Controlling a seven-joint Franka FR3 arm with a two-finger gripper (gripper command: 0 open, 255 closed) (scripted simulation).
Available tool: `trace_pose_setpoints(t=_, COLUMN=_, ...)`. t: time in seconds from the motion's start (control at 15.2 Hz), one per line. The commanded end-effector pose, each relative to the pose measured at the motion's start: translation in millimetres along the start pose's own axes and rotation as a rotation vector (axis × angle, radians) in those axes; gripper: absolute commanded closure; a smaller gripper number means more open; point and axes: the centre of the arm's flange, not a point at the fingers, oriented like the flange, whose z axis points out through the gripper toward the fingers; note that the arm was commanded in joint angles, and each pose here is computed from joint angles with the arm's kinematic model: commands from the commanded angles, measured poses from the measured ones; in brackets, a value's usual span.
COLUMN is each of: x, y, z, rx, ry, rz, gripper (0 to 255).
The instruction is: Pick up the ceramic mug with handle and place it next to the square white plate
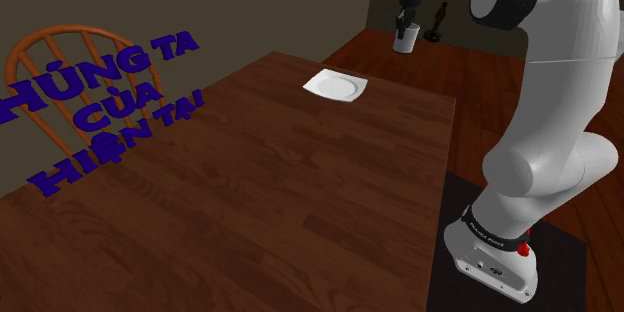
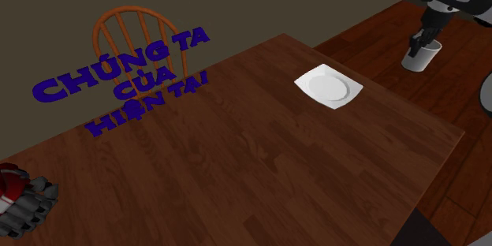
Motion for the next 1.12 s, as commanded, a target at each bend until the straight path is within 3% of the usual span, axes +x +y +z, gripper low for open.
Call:
trace_pose_setpoints(t=0.0, x=0.3, y=-0.2, z=9.1, rx=-0.001, ry=0.001, rz=-0.001, gripper=255)
trace_pose_setpoints(t=1.06, x=0.9, y=-6.1, z=93.3, rx=-0.001, ry=0.001, rz=-0.001, gripper=255)
